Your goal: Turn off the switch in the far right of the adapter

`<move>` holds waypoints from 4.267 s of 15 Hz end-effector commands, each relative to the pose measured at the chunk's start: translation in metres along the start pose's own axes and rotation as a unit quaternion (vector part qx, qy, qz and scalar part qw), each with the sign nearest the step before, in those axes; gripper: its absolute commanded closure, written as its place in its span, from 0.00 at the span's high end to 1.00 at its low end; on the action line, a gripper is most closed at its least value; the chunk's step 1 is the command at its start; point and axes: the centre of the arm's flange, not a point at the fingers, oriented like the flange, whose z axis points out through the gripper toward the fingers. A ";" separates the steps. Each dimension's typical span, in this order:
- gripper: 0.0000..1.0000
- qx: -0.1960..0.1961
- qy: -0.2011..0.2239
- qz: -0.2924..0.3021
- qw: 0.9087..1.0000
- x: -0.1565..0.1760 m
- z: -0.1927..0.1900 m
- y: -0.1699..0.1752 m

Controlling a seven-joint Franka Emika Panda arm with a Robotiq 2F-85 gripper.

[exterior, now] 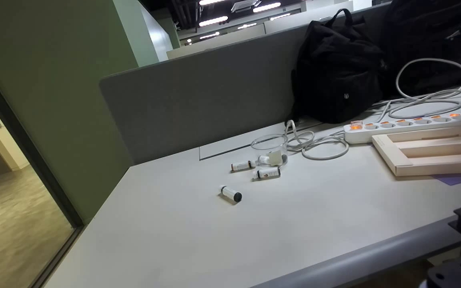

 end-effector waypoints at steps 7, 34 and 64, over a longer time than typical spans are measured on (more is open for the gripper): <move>0.00 0.011 0.019 -0.058 0.998 0.007 0.058 -0.018; 0.00 -0.013 0.033 -0.079 0.996 0.007 0.114 -0.011; 0.24 -0.067 0.065 -0.161 0.983 0.002 0.048 -0.071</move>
